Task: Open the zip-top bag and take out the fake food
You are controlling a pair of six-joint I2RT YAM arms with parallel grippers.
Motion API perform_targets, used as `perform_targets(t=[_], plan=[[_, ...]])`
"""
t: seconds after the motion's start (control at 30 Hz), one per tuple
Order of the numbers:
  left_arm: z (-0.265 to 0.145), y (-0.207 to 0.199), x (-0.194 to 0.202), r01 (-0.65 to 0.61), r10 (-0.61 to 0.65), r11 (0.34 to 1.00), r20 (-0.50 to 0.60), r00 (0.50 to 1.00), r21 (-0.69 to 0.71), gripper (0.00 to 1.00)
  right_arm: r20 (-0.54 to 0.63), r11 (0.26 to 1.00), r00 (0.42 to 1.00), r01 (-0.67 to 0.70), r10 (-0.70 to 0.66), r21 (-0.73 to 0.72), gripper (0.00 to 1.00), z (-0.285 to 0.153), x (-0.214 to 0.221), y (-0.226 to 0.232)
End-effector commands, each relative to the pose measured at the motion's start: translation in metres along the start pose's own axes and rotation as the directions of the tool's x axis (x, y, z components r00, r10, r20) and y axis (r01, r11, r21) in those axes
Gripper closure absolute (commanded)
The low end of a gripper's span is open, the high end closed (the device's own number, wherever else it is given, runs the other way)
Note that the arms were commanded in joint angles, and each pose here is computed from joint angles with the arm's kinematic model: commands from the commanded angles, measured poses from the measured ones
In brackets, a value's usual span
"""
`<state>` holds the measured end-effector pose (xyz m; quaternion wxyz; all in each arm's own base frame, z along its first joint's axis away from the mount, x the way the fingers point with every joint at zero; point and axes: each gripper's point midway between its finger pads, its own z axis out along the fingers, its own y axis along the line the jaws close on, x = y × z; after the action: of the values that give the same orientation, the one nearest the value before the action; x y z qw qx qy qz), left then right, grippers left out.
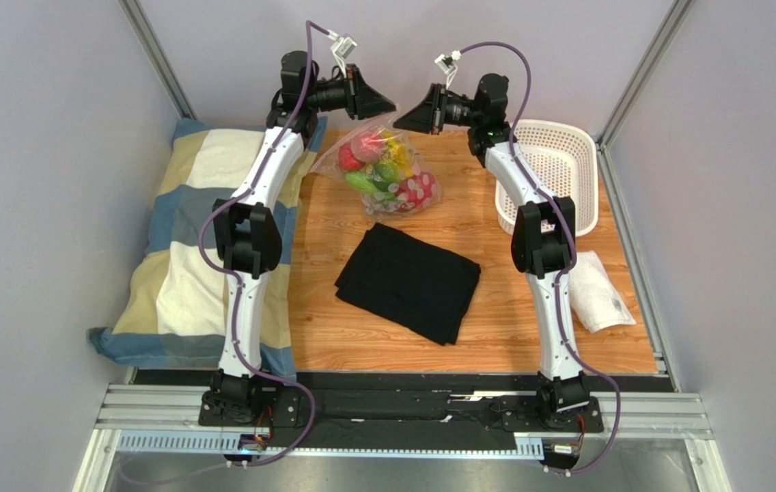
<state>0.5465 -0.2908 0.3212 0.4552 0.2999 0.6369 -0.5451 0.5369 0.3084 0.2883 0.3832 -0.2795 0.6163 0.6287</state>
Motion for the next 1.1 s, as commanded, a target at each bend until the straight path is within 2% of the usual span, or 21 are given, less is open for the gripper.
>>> perform_targets(t=[0.0,0.17,0.23,0.3,0.37,0.4,0.47,0.63,0.7,0.73,0.83,1.0,1.07], plan=[[-0.001,-0.008,-0.012,-0.053,0.053,0.998,0.015,0.999,0.042,0.73,0.044,0.990,0.989,0.140,-0.139,-0.033,1.00,0.003,-0.040,0.044],[-0.001,-0.004,-0.010,-0.051,0.051,0.998,0.014,0.999,0.031,0.73,0.045,0.990,0.989,0.139,-0.138,-0.036,1.00,0.004,-0.040,0.046],[0.000,-0.003,-0.010,-0.047,0.046,0.999,0.016,0.999,0.022,0.80,0.049,0.989,0.989,0.141,-0.139,-0.034,1.00,0.004,-0.041,0.046],[-0.001,-0.002,-0.012,-0.048,0.047,0.999,0.024,0.999,0.011,0.94,0.056,0.991,0.990,0.130,-0.128,-0.026,1.00,0.006,-0.041,0.045],[-0.002,0.000,-0.016,-0.057,0.058,0.998,0.031,0.998,-0.017,1.00,0.088,0.995,0.991,0.101,-0.101,0.003,1.00,0.007,-0.045,0.040],[-0.003,0.001,-0.016,-0.059,0.059,0.998,0.030,0.998,-0.028,1.00,0.118,0.994,0.987,0.109,-0.110,0.015,1.00,0.006,-0.050,0.039],[-0.005,0.004,-0.014,-0.048,0.049,0.997,0.018,0.999,-0.052,1.00,0.193,0.997,0.981,0.022,-0.036,0.073,1.00,0.007,-0.050,0.023],[-0.021,0.015,-0.010,0.027,-0.027,0.995,0.004,1.000,-0.100,1.00,0.345,0.982,0.938,-0.084,0.022,0.167,1.00,-0.002,-0.066,0.009],[-0.033,0.022,-0.013,0.038,-0.037,0.987,0.011,0.999,-0.158,1.00,0.392,0.981,0.918,-0.129,0.063,0.143,1.00,-0.005,-0.070,0.009],[-0.036,0.030,-0.001,0.073,-0.073,0.981,0.003,0.997,-0.180,1.00,0.430,0.977,0.899,-0.156,0.078,0.147,1.00,-0.009,-0.075,0.005],[-0.048,0.034,0.005,0.125,-0.127,0.974,0.005,0.992,-0.190,1.00,0.473,0.963,0.875,-0.202,0.097,0.176,1.00,-0.016,-0.080,-0.007],[-0.058,0.036,0.022,0.126,-0.144,0.963,-0.056,0.988,-0.240,1.00,0.509,0.958,0.852,-0.234,0.119,0.167,1.00,-0.024,-0.095,-0.009],[-0.071,0.042,0.030,0.123,-0.155,0.940,-0.078,0.985,-0.317,1.00,0.515,0.952,0.849,-0.246,0.121,0.181,1.00,-0.030,-0.098,-0.012]])
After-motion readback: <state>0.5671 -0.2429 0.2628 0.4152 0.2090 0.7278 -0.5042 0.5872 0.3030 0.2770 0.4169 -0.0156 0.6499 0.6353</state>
